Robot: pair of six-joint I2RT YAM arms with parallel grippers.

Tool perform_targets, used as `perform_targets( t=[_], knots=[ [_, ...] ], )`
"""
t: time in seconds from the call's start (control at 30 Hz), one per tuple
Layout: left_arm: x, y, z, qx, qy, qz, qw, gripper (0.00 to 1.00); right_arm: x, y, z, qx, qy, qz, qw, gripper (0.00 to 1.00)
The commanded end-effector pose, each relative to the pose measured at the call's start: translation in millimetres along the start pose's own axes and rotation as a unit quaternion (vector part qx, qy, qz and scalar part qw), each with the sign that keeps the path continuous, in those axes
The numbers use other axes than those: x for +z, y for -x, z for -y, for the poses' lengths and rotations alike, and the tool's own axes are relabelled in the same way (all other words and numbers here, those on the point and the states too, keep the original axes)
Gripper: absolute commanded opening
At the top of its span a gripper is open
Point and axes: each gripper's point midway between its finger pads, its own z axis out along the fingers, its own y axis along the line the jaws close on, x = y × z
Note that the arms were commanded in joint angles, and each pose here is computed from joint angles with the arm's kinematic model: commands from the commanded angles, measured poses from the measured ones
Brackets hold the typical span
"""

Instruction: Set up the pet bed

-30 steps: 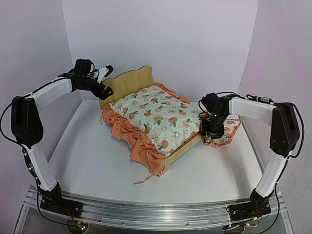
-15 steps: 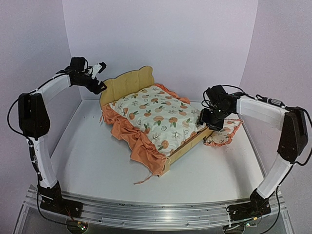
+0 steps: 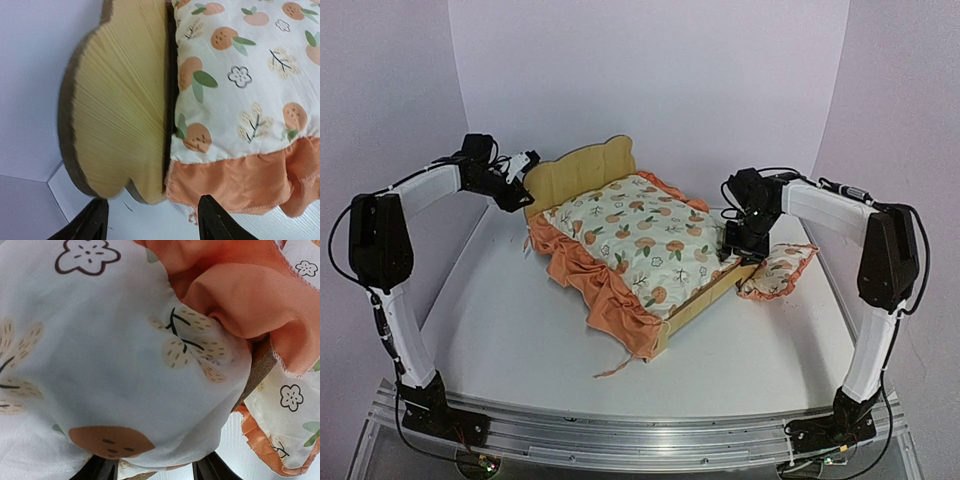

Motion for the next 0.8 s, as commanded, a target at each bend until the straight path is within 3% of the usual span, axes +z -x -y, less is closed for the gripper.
perform_targets(
  t=[0.0,0.17,0.3,0.47,0.77],
  knots=[
    [-43.3,7.4,55.9,0.03,-0.084,0.016,0.996,0.61,28.5,46.3,-87.6,-0.093,0.159,0.067,0.981,0.5],
    [-74.1,9.1,84.9,0.02,-0.122,0.031,0.992,0.61,32.2,66.8,-97.3,-0.125,0.163,0.101,0.973,0.45],
    [-89.5,5.5,96.3,0.018,-0.118,0.039,0.992,0.63,38.9,70.4,-67.8,-0.064,0.114,0.107,0.986,0.38],
    [-84.5,5.1,65.9,-0.02,-0.04,0.027,0.999,0.66,27.6,48.4,-24.9,0.018,0.043,0.104,0.993,0.42],
    [-70.3,23.5,15.8,-0.051,0.045,0.033,0.997,0.69,-48.8,40.3,-11.9,-0.017,-0.04,0.152,0.987,0.56]
  ],
)
